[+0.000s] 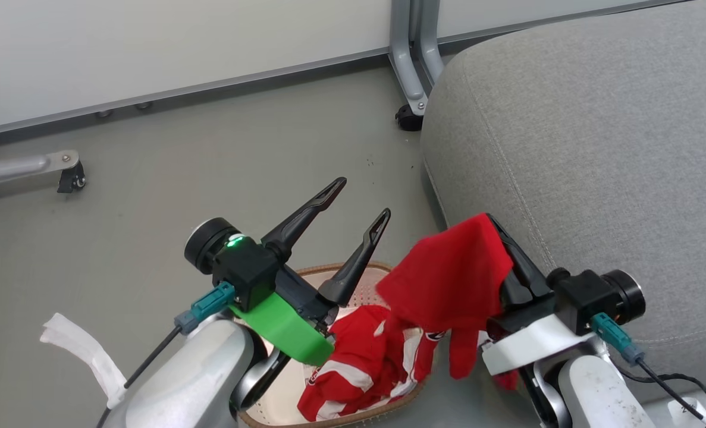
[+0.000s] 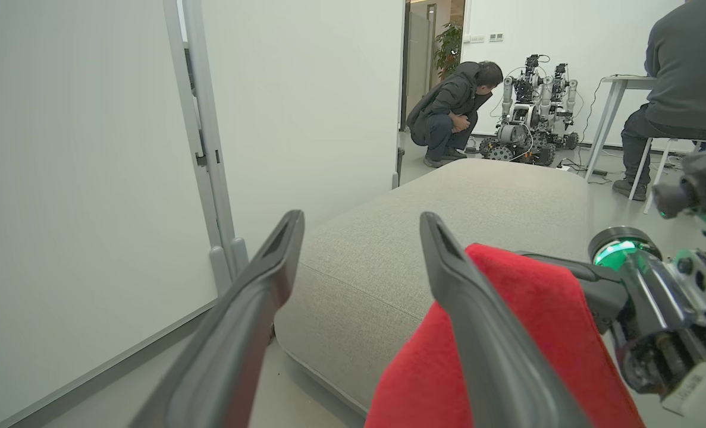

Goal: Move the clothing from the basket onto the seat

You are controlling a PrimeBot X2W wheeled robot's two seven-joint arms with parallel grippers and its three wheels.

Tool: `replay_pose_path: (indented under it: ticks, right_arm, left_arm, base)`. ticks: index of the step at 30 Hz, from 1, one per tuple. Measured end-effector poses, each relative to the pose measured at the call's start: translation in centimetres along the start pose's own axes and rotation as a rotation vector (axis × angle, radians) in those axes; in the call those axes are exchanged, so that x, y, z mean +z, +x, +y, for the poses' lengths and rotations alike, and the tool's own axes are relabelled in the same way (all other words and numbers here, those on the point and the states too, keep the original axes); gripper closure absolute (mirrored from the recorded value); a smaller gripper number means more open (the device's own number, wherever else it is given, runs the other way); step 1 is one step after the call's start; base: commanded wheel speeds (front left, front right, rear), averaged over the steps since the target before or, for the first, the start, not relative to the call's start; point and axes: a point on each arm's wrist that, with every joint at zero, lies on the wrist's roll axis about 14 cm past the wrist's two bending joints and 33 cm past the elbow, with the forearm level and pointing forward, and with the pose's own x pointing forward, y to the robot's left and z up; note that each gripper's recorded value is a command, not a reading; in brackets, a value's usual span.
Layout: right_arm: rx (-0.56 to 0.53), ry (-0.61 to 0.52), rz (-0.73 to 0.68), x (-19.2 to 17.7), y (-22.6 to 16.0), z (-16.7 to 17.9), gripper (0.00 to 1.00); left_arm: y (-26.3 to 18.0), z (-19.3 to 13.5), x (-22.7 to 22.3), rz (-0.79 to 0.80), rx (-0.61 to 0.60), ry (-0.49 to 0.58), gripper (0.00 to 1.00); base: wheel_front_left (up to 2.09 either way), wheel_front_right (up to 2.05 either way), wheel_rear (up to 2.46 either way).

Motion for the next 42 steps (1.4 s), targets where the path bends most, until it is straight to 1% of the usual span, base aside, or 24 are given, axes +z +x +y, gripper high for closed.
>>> replay_pose_path:
  ticks: [7,13,18,25,34,38,42]
  right_arm:
    - [-0.083,0.019,-0.024,0.8,-0.8,-2.5,1.00]
    - [-0.134,0.020,-0.058,2.0,-1.7,-3.9,1.00]
    - [-0.181,-0.003,-0.078,3.0,-2.9,-5.2,1.00]
    - [-0.282,-0.044,-0.108,4.7,-5.3,-7.8,1.00]
    - [-0.445,-0.081,-0.128,6.5,-9.5,-11.4,1.00]
    - [-0.530,-0.096,-0.119,6.8,-11.7,-13.1,1.00]
    - [-0.565,-0.107,-0.096,6.5,-12.4,-13.8,1.00]
  left_arm:
    - [0.6,-1.0,-0.9,0.017,-0.044,-0.026,0.00]
    - [1.4,-2.2,-1.9,0.035,-0.102,-0.044,0.00]
    - [2.5,-3.5,-2.8,0.045,-0.165,-0.062,0.00]
    - [4.1,-6.1,-4.0,0.060,-0.279,-0.095,0.00]
    - [5.7,-10.1,-5.7,0.087,-0.442,-0.140,0.00]
    - [6.1,-11.8,-6.3,0.096,-0.509,-0.165,0.00]
    - [6.2,-12.3,-7.2,0.107,-0.543,-0.193,0.00]
  base:
    - [0.00,0.00,0.00]
    - [0.00,0.00,0.00]
    - [0.00,0.00,0.00]
    - [0.00,0.00,0.00]
    - [0.00,0.00,0.00]
    - [0.00,0.00,0.00]
    - [0.00,0.00,0.00]
